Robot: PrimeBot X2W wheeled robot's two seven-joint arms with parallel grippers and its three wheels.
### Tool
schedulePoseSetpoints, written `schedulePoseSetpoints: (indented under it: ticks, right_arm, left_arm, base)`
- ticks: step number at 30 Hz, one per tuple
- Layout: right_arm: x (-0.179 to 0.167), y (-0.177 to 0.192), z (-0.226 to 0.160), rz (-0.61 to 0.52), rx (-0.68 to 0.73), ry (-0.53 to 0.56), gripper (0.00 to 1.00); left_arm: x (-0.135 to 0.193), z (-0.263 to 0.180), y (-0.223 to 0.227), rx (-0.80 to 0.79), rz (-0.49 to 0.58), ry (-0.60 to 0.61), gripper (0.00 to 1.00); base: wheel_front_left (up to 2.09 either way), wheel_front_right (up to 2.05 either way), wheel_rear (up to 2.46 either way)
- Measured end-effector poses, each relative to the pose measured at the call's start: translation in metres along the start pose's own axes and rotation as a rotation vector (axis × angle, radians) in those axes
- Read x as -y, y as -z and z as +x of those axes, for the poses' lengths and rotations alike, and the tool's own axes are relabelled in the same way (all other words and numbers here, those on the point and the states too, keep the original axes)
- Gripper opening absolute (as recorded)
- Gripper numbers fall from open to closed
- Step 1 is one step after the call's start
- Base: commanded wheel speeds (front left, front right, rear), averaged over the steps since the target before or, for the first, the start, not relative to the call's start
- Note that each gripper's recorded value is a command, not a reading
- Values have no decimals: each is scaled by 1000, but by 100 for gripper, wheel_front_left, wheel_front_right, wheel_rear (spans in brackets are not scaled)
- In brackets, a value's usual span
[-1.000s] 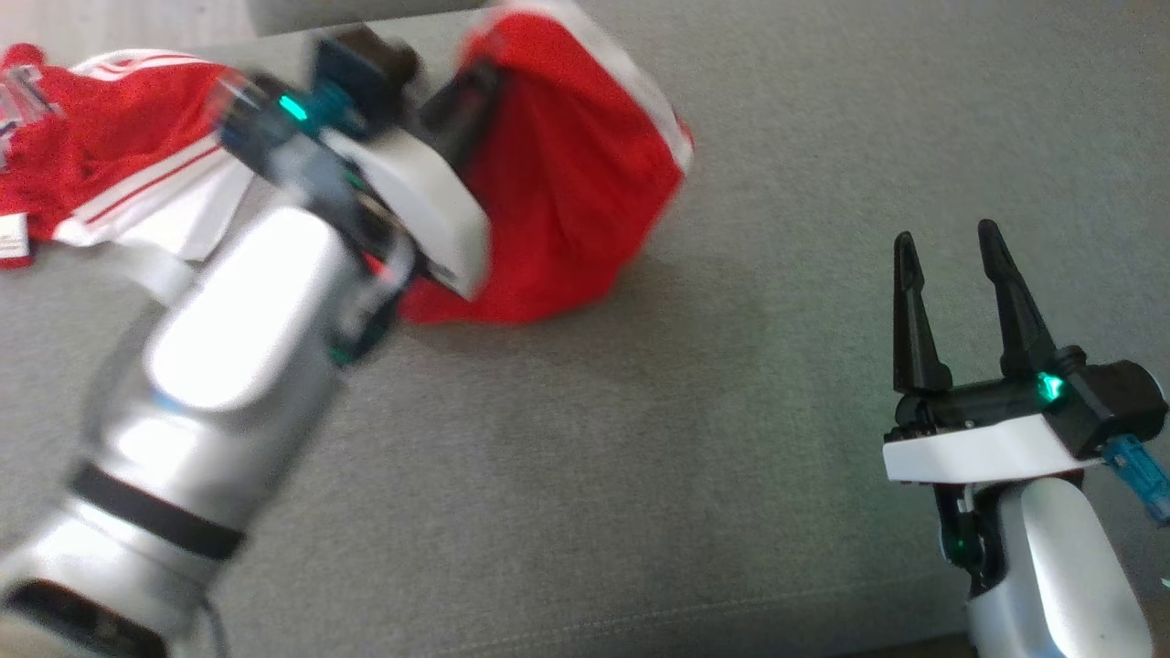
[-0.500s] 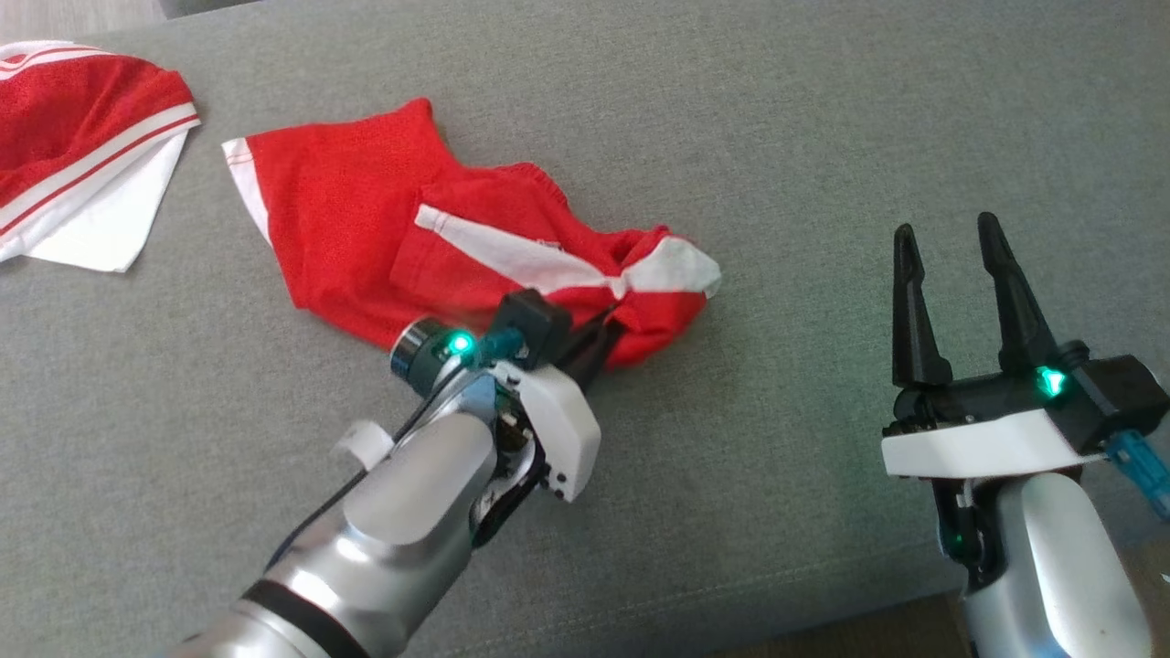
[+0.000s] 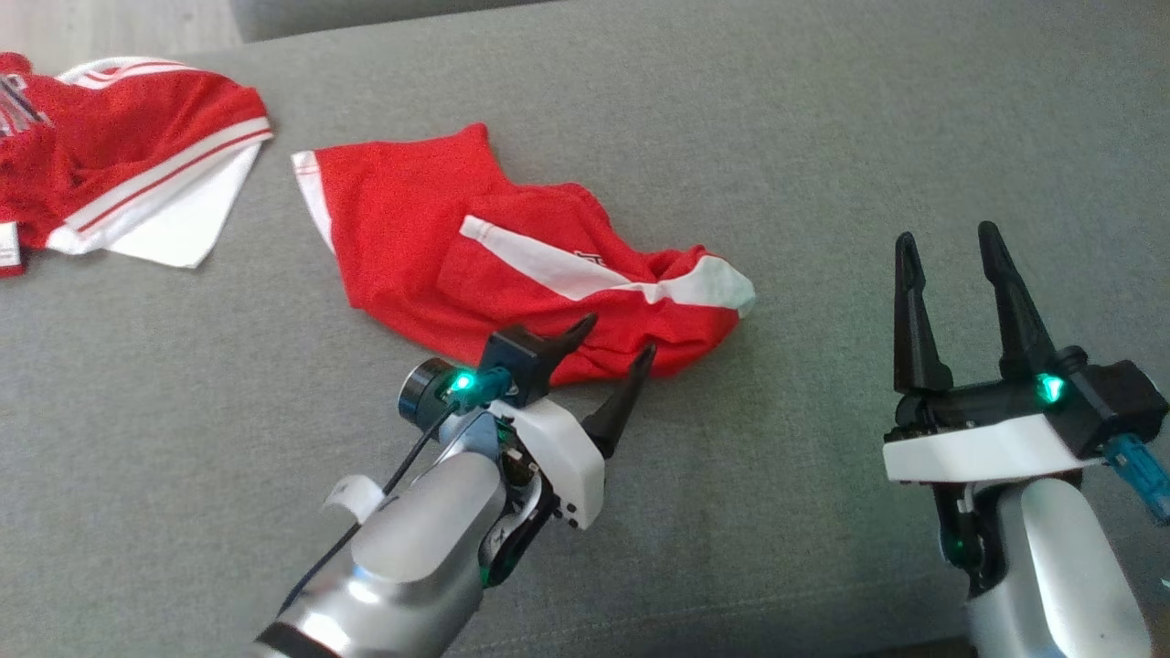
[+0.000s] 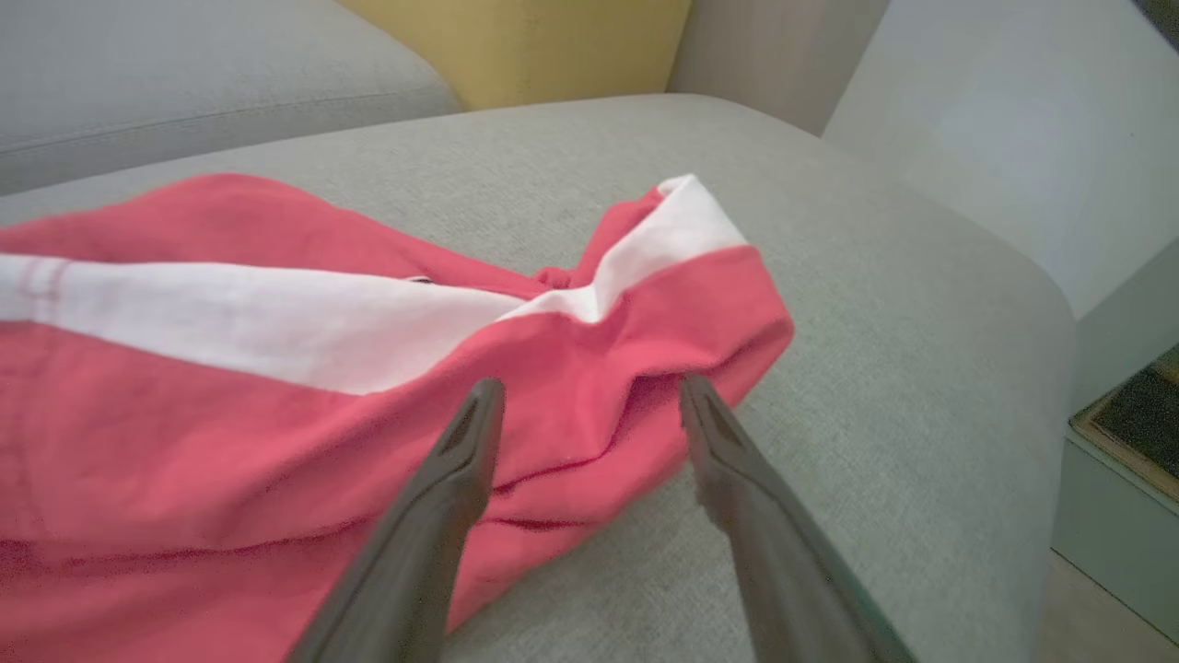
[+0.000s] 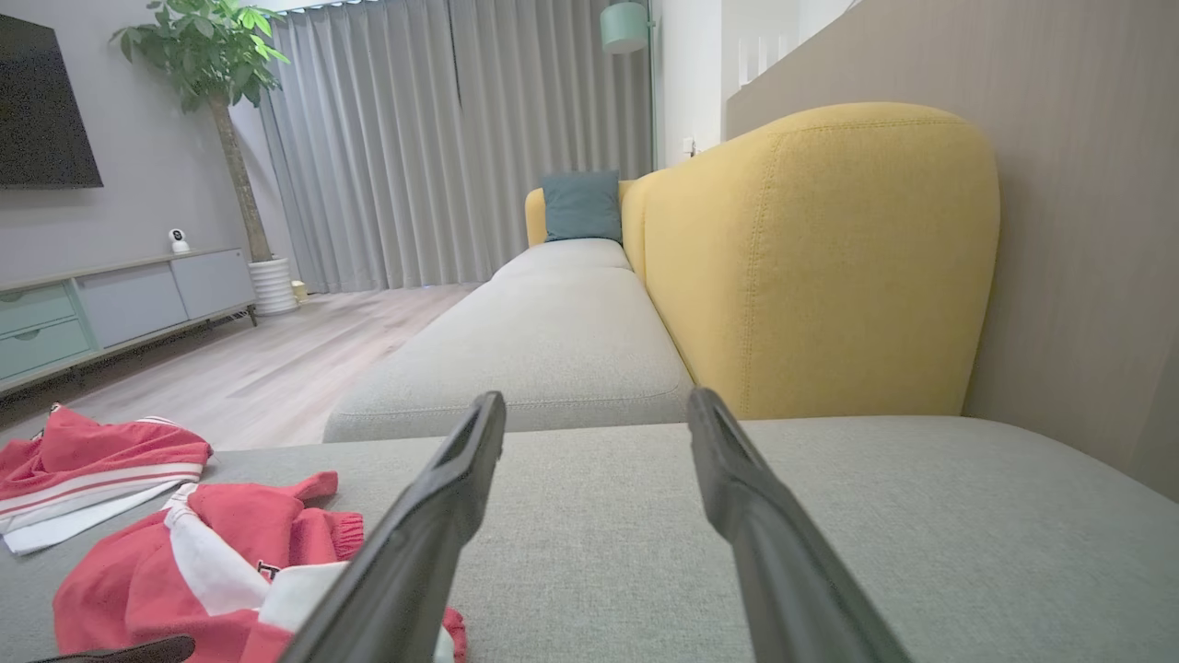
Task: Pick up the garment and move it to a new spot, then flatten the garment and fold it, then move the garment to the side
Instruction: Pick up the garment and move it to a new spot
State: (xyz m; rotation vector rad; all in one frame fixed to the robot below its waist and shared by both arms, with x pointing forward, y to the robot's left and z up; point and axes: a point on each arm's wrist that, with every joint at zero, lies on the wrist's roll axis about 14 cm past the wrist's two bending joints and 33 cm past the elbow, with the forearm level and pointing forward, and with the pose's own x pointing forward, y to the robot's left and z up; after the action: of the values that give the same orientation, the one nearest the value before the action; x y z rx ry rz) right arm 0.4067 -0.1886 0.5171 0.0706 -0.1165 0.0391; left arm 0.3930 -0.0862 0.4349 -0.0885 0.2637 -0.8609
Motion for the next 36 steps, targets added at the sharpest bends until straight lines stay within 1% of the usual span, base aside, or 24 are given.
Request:
schedulePoseSetpoints:
  ticks: [4,9,18,23,24,25,30,36]
  right_arm:
    - [-7,-5,1,4,16,-19,100]
    - [-13,-12,-2,9,34,-35,100]
    - [-18,-16,-18,8,37,-44,100]
    - [-20,-17,-27,12,38,-49,100]
    - [-20,-17,-27,12,38,-49,100]
    - [-21,-16,-29,14,35,-51,100]
    - [-29,-12,-36,32,22,-69,100]
    - [-35,-7,-44,62,4,-81,100]
  left_arm:
    - [-7,-9,-19,69,-29,-63,100]
    - [-26,-28,-41,149,-44,-158,100]
    - [-61,-81,-68,296,-76,-385,100]
    - [-75,-125,-61,334,-93,-527,100]
    - [-75,-125,-61,334,-93,-527,100]
    - [-79,-134,-59,339,-96,-558,100]
    - [-94,-178,-53,365,-83,-695,100]
    - [-96,-204,-45,364,-57,-762,100]
  base:
    - [0,0,0]
    - [0,0,0]
    - [0,0,0]
    - [0,0,0]
    - [0,0,0]
    - [0,0,0]
    - [0,0,0]
    - [0,0,0]
